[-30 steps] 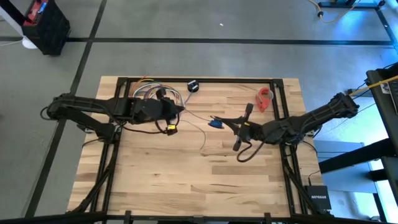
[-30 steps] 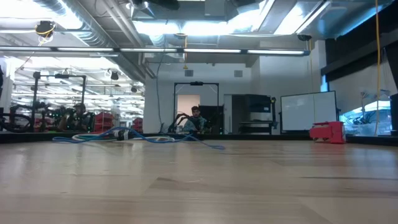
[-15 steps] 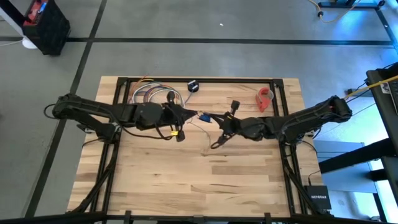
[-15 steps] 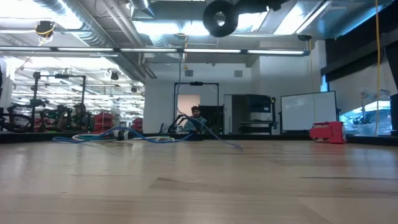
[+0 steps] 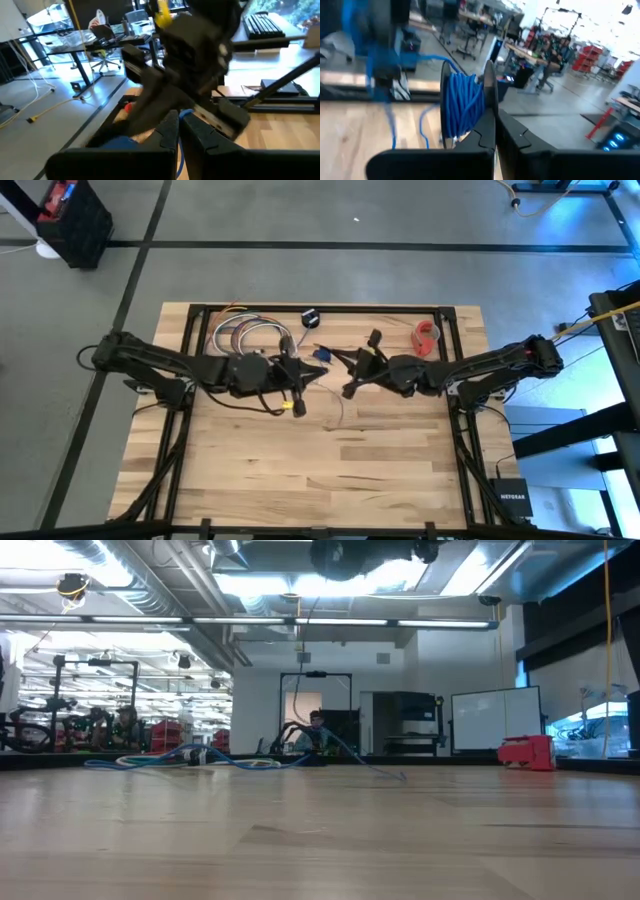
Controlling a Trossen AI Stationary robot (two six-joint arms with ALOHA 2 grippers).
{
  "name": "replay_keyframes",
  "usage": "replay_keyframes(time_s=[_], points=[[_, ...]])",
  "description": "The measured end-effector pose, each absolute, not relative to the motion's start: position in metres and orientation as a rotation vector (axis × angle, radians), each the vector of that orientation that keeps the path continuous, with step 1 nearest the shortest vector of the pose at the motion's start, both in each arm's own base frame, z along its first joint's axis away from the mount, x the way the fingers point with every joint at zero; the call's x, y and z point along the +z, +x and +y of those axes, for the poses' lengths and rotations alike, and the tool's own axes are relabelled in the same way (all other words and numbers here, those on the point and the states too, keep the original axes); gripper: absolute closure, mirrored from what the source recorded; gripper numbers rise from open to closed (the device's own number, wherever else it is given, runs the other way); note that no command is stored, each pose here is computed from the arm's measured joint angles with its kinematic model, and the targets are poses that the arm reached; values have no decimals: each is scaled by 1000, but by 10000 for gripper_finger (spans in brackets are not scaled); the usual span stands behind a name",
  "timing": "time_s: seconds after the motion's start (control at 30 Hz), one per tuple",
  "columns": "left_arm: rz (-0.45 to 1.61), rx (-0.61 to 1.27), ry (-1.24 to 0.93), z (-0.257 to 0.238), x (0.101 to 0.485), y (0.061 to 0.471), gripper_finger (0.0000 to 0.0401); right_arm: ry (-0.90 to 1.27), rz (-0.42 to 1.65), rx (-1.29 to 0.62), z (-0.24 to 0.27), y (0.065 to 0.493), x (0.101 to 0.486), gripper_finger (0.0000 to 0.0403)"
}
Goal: Coil cords
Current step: Coil the blue wire onto the black spool
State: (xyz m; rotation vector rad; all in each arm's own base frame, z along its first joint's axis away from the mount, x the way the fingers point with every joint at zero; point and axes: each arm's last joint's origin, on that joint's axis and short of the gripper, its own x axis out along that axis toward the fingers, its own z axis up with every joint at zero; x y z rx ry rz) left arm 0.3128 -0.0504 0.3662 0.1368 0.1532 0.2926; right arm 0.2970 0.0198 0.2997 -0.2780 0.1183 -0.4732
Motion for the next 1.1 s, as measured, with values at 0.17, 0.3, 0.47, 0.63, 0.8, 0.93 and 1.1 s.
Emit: replay_keyframes(time_s=[0.17,0.3,0.47,0.63,0.8,0.93,1.1], points=[[153,298,166,-53,352,331,396,-260,44,-438,19,298,306,400],[159,309,180,-52,343,341,396,-257,16,-415,20,298,308,400],[191,329,191,-48,333,349,396,-256,-5,-385,21,299,311,400],[186,327,205,-47,337,347,396,-251,-32,-342,22,299,316,400],[104,341,241,-50,355,336,396,-272,8,-321,23,301,313,400],[54,376,243,-45,363,335,396,-266,20,-271,25,304,309,400],[130,387,245,-40,353,338,396,-262,26,-281,25,303,308,400]])
